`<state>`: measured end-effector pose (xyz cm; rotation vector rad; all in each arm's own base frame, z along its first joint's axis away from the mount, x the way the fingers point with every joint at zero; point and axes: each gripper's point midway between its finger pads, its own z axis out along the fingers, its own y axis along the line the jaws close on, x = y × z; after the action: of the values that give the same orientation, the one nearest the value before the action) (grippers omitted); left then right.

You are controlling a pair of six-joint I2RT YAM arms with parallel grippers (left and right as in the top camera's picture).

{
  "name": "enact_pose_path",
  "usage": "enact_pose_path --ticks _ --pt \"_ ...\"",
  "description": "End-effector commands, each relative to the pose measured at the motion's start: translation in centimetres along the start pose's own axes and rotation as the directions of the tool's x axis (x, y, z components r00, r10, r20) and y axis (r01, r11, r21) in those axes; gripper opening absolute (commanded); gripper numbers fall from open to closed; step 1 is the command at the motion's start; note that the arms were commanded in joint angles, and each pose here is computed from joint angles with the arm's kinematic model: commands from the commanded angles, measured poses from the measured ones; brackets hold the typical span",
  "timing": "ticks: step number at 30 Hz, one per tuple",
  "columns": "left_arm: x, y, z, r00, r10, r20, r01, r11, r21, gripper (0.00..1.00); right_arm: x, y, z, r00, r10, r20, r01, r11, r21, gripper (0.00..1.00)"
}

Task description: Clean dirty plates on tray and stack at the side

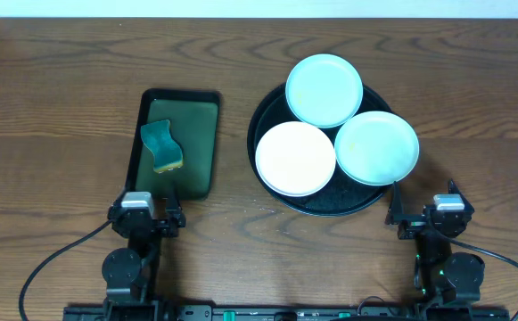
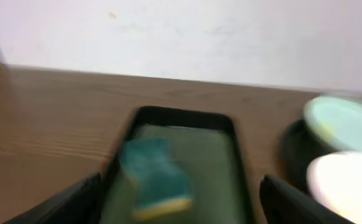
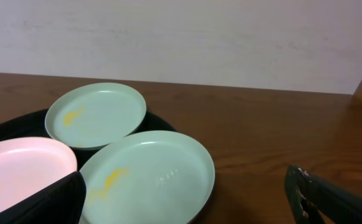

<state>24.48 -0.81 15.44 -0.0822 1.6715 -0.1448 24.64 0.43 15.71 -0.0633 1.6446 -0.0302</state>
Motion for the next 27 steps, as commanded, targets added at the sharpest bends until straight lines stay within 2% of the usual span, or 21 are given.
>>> enact_pose_path --ticks 1,3,5,6,8,10,12,14,17,19,21,23,25,27 --pt "1.7 -5.0 -0.7 0.895 -0.405 -0.186 0.441 0.864 0.242 0.8 0.1 -0.1 0.0 1.0 0.013 0.0 -0.013 1.0 0.006 0.99" --pt "1.6 -6.0 -1.0 0.789 -0.556 -0.261 0.612 0.753 0.244 0.8 0.1 -0.1 0.0 1.0 0.013 0.0 -0.013 1.0 0.006 0.99" --pt "1.1 -6.1 -1.1 0.691 -0.662 -0.289 0.721 0.657 0.22 0.8 0.1 -0.1 0.0 1.0 0.013 0.0 -0.013 1.0 0.006 0.99" --pt "0.2 -6.6 -1.2 0.68 -0.674 -0.288 0.733 0.631 0.255 0.8 0.1 -0.1 0.0 1.0 0.013 0.0 -0.013 1.0 0.006 0.99" --pt "-3.8 -8.5 -2.4 0.736 -0.637 -0.231 0.662 0.602 0.446 0.8 0.1 -0.1 0.0 1.0 0.013 0.0 -0.013 1.0 0.006 0.99" --pt "-8.2 -9.4 -4.2 0.781 -0.616 -0.105 0.544 0.588 0.598 0.8 0.1 -0.1 0.0 1.0 0.013 0.0 -0.013 1.0 0.006 0.99" --pt "-12.0 -9.6 -6.1 0.8 -0.599 0.047 0.417 0.61 0.674 0.8 0.1 -0.1 0.0 1.0 0.013 0.0 -0.013 1.0 0.006 0.99" --pt "-14.8 -9.5 -7.2 0.811 -0.564 0.157 0.332 0.664 0.67 0.8 0.1 -0.1 0.0 1.0 0.013 0.0 -0.013 1.0 0.006 0.99" --pt "-17.6 -8.9 -7.4 0.869 -0.427 0.249 0.233 0.798 0.556 0.8 0.1 -0.1 0.0 1.0 0.013 0.0 -0.013 1.0 0.006 0.99" --pt "-19.5 -7.4 -6.9 0.917 -0.311 0.249 0.201 0.9 0.386 0.8 0.1 -0.1 0.0 1.0 0.013 0.0 -0.013 1.0 0.006 0.99" --pt "-20.9 -5.1 -6.0 0.951 -0.253 0.178 0.22 0.958 0.187 0.8 0.1 -0.2 0.0 1.0 0.013 0.0 -0.013 1.0 0.006 0.99" --pt "-21.4 -3.5 -4.9 0.974 -0.22 0.046 0.219 0.975 0.036 0.8 0.1 -0.1 0.0 1.0 0.013 0.0 -0.013 1.0 0.006 0.99" --pt "-20.8 -3.3 -3.5 0.972 -0.185 -0.147 0.182 0.983 -0.035 0.8 0.1 -0.1 0.0 1.0 0.013 0.0 -0.013 1.0 0.006 0.99" --pt "-19.8 -4.9 -2.3 0.921 -0.177 -0.348 0.191 0.982 0.004 0.8 0.1 -0.1 0.0 1.0 0.013 0.0 -0.013 1.0 0.006 0.99"
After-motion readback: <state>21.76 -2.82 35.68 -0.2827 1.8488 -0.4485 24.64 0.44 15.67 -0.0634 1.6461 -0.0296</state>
